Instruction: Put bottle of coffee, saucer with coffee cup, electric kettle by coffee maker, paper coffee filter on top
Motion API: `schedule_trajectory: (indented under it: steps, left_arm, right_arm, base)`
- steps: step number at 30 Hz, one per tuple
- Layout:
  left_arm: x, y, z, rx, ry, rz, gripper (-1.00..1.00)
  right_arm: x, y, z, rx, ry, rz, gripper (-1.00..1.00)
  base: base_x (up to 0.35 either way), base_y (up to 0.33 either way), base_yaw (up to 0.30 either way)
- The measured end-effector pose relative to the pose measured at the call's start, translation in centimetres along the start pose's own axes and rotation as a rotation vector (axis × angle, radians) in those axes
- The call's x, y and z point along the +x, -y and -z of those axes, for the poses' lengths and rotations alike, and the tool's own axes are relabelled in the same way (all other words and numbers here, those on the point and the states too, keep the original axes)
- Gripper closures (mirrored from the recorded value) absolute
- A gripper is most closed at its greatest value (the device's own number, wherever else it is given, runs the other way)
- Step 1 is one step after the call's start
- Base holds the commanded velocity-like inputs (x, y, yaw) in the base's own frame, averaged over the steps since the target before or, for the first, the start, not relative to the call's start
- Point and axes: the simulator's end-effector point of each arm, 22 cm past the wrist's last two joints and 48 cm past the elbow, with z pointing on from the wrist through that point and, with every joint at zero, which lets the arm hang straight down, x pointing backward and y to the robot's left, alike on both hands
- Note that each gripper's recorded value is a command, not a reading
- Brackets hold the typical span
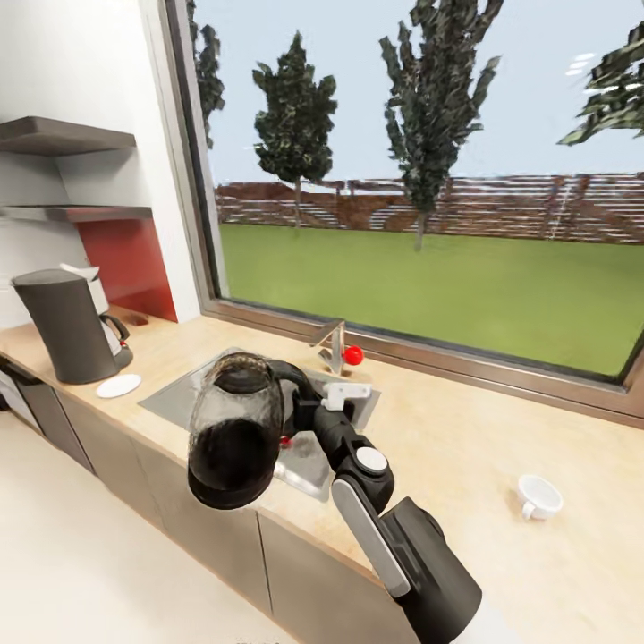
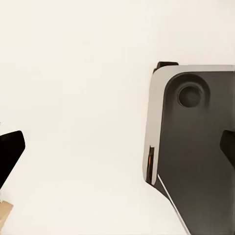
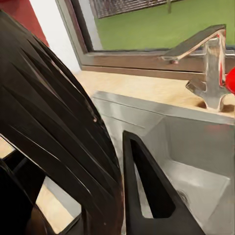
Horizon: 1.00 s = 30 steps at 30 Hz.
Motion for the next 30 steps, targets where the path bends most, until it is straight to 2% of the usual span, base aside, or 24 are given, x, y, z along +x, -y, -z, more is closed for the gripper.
schedule_trajectory:
  steps: [9,30]
  left_arm:
    - [0.03,-0.25,0.01,-0.011,0.0,0.0,-1.0]
    - [-0.01,-0.26,0.0,-0.012,0.0,0.0,-1.0]
  right_arm:
    - [-0.04,0.0,0.02,0.0,0.002,0.0,1.0]
    - [-0.44,0.1,0.09,0.001,0.01,-0.004,1.0]
  base:
    - [0.052,0.3,0.257]
    - [0.085,0.304,0.006]
